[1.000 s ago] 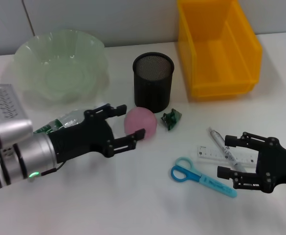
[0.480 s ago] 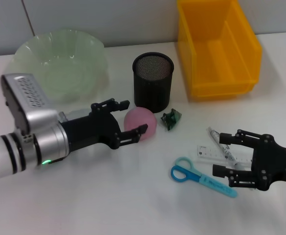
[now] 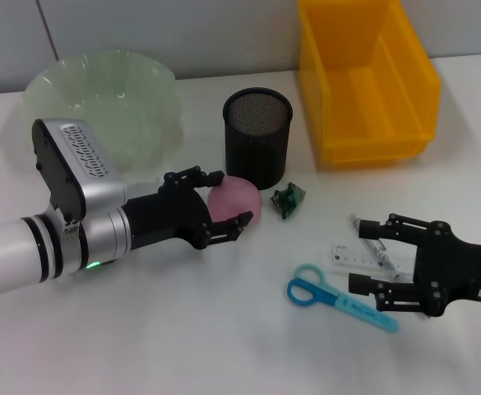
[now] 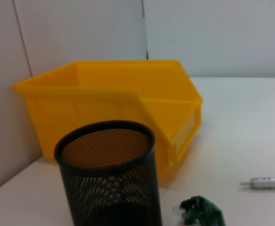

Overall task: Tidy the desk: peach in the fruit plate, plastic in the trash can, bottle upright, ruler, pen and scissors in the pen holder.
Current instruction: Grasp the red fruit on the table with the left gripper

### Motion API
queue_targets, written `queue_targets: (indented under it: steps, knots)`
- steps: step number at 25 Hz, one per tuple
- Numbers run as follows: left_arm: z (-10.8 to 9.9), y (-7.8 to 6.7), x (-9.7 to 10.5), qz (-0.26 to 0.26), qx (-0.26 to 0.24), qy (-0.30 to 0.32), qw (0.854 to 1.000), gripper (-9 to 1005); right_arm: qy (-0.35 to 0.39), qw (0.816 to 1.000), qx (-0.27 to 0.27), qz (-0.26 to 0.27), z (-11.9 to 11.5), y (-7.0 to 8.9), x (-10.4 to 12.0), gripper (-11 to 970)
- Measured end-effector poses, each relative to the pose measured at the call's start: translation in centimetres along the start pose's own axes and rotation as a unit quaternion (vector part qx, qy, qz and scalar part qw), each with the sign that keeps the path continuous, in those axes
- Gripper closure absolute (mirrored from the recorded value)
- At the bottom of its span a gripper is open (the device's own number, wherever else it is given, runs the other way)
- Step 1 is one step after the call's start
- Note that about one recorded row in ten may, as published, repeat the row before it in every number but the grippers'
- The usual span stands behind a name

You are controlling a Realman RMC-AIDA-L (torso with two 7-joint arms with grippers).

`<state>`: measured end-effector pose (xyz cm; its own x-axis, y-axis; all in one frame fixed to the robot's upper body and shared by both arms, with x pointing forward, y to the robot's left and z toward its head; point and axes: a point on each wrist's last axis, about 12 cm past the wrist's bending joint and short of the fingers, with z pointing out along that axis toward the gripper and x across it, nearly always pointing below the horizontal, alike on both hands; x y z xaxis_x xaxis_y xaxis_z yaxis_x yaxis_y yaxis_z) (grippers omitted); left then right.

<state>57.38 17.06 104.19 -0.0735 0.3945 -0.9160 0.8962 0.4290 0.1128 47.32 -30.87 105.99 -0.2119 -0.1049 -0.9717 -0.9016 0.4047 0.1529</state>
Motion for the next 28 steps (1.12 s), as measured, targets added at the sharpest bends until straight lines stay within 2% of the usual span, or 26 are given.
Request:
queue_targets:
  steps: [11, 25, 28]
  knots:
    - [0.09, 0.45, 0.69, 0.006, -0.024, 0.032, 0.999, 318, -0.004, 1.0, -0.009, -0.005, 0.62, -0.3, -0.48, 128]
    - [0.1, 0.72, 0.62, -0.004, -0.042, 0.035, 0.999, 400, -0.005, 1.0, -0.013, -0.006, 0.8, -0.34, -0.6, 129]
    - [0.09, 0.69, 0.57, -0.004, -0.041, 0.033, 0.999, 550, -0.005, 1.0, -0.013, -0.005, 0.79, -0.34, -0.6, 129]
